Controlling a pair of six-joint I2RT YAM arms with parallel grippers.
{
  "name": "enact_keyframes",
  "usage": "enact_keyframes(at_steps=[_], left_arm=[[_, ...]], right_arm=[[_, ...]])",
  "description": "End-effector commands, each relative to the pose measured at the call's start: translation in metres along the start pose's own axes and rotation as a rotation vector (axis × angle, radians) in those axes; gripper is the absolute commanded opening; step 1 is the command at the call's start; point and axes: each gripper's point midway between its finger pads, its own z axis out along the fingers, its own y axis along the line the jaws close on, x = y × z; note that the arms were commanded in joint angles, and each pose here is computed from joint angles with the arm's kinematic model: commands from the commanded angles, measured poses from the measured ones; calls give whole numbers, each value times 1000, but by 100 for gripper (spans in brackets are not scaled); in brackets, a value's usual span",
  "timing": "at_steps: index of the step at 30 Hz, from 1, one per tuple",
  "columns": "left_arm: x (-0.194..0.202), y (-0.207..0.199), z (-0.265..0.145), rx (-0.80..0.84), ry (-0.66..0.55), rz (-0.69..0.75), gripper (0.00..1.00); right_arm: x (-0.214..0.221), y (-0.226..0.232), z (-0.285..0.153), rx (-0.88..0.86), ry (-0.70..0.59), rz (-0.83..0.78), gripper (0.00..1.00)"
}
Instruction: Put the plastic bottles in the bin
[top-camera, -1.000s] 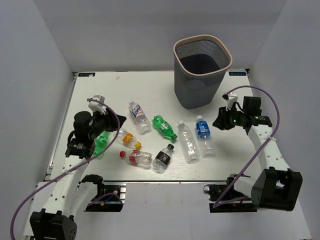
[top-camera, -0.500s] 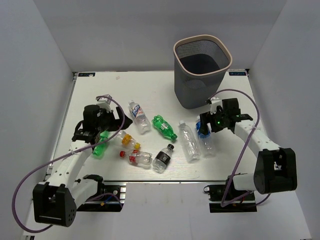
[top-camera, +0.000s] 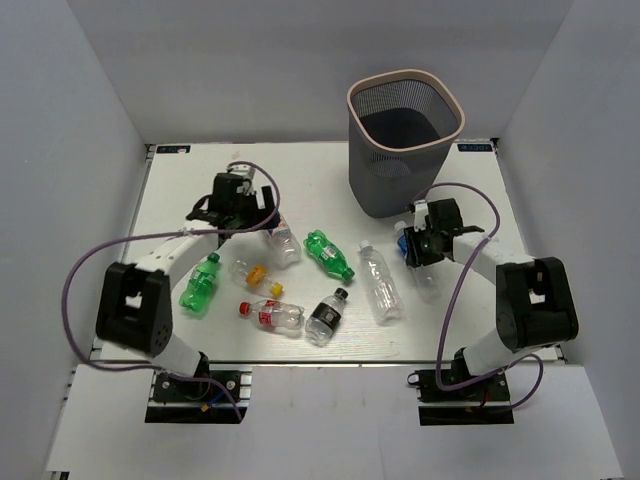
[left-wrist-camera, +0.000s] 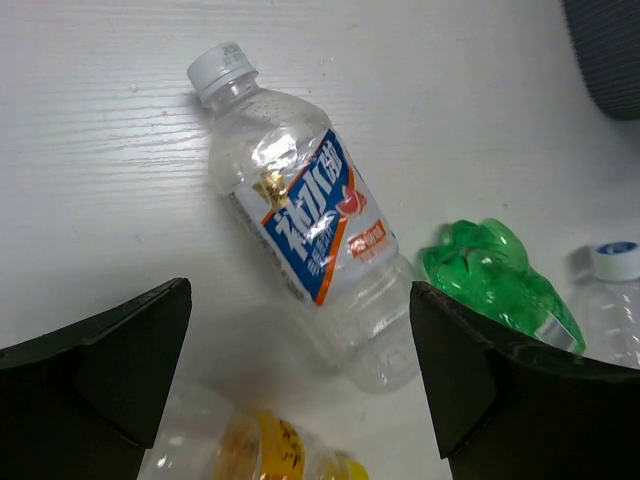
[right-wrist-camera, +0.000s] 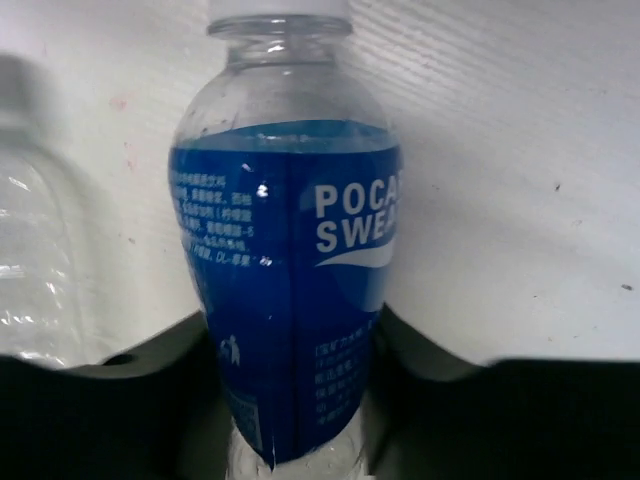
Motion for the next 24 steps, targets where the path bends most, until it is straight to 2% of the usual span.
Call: enact_keyframes(at_steps=[1, 2, 4, 5, 6, 7, 8, 9, 10, 11, 12, 14, 16, 17, 18, 20, 21, 22, 23, 24], left_arm=[[-16, -8, 24, -66, -10, 43, 100], [-13, -13, 29, -77, 4, 59, 100], [-19, -13, 34, -133, 5, 54, 100], [-14, -11, 41, -158, 23, 62, 100], [-14, -11, 43, -189, 22, 58, 100], [-16, -9, 43, -213, 32, 47, 100], [-13, -10, 45, -227, 45, 58, 100], [-6, -10, 48, -251, 64, 60, 100], [-3, -6, 48, -273, 81, 64, 100], [-5, -12, 47, -272, 74, 65, 100], [0, -11, 49, -294, 84, 66, 100], [3, -10, 49, -322, 89, 67, 100], [19, -7, 50, -351, 137, 63, 100], [17, -8, 48, -375, 127, 55, 100], [21, -9, 46, -381, 135, 66, 100], [25, -5, 47, -404, 144, 52, 100], [27, -10, 47, -398, 143, 48, 100], [27, -10, 47, -398, 143, 48, 100], [30, -13, 46, -396, 151, 46, 100], [35, -11, 46, -401, 160, 48, 100]], right_arm=[[0, 7, -5, -47, -5, -53, 31], [-7, 9, -15, -58, -40, -77, 25], [-30, 29, -47, -179, -153, -223, 23], [-35, 49, -65, -296, -180, -270, 23], [-44, 55, -84, -337, -238, -387, 23], [-47, 86, -123, -512, -289, -499, 22], [-48, 92, -136, -545, -306, -543, 20], [-55, 97, -153, -557, -374, -684, 18], [-53, 113, -176, -649, -379, -681, 15], [-70, 117, -195, -647, -436, -721, 15], [-76, 119, -200, -662, -448, -733, 15], [-116, 130, -245, -673, -568, -765, 15], [-161, 133, -270, -673, -662, -712, 15], [-196, 131, -292, -613, -786, -753, 15], [-210, 132, -303, -613, -795, -624, 14], [-272, 111, -338, -393, -1049, -629, 14], [-280, 109, -338, -409, -1066, -511, 12], [-297, 100, -328, -378, -1086, -475, 9], [-326, 82, -343, -257, -1181, -430, 8], [-340, 79, -356, -245, -1212, -402, 8]])
